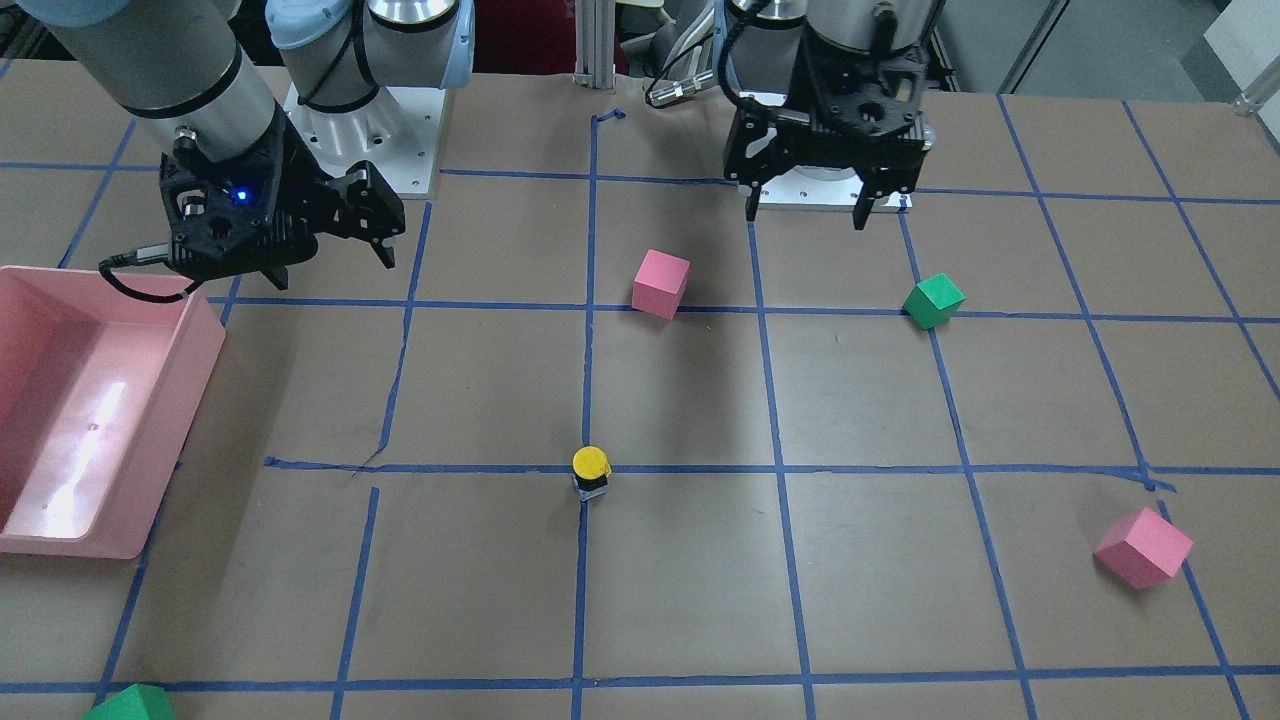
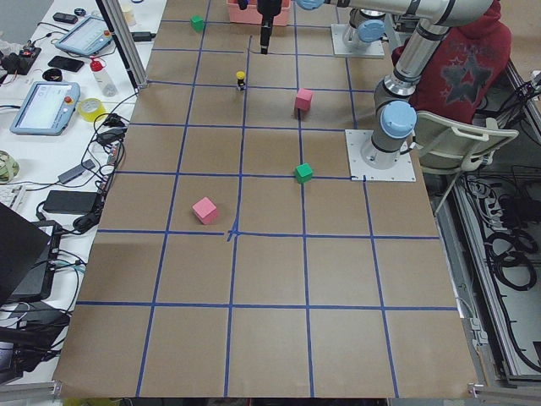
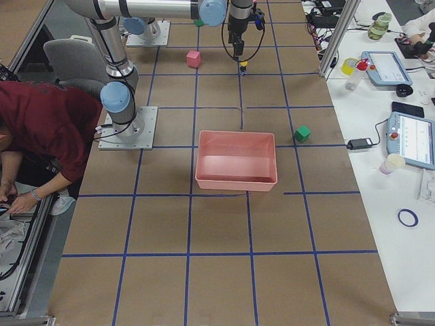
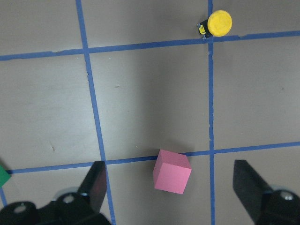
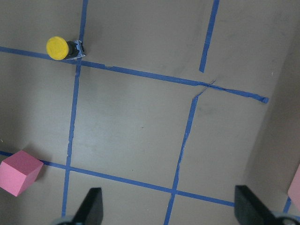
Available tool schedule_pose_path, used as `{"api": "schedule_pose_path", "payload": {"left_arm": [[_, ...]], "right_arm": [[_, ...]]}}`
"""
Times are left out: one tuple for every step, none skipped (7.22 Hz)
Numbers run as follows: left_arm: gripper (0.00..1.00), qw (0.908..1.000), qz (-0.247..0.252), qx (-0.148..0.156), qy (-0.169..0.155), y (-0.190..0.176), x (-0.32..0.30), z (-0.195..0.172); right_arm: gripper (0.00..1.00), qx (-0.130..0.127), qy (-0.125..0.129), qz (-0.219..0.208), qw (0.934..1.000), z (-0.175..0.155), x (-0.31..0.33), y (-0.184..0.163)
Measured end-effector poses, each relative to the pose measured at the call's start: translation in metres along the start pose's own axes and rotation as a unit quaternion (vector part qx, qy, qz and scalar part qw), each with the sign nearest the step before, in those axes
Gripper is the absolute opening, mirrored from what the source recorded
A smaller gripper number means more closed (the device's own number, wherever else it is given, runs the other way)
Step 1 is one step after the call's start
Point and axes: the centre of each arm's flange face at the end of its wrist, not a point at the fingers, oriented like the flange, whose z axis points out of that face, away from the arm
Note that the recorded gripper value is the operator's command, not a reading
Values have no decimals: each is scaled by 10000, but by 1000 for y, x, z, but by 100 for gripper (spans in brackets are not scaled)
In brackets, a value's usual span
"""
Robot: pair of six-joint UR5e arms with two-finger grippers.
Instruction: Align button upright
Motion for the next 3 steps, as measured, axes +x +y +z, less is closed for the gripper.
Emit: {"api": "schedule_pose_path", "payload": {"left_arm": [[100, 10000, -63, -40, -3, -4, -18, -5], [100, 9999, -99, -58, 3, -5, -24, -7], [100, 9999, -119, -64, 18, -5, -26, -8]], "right_arm": [[100, 0, 1, -1, 10000, 0, 0, 0], [100, -1, 3, -3, 10000, 0, 0, 0], [100, -1, 5, -3, 10000, 0, 0, 0]]}}
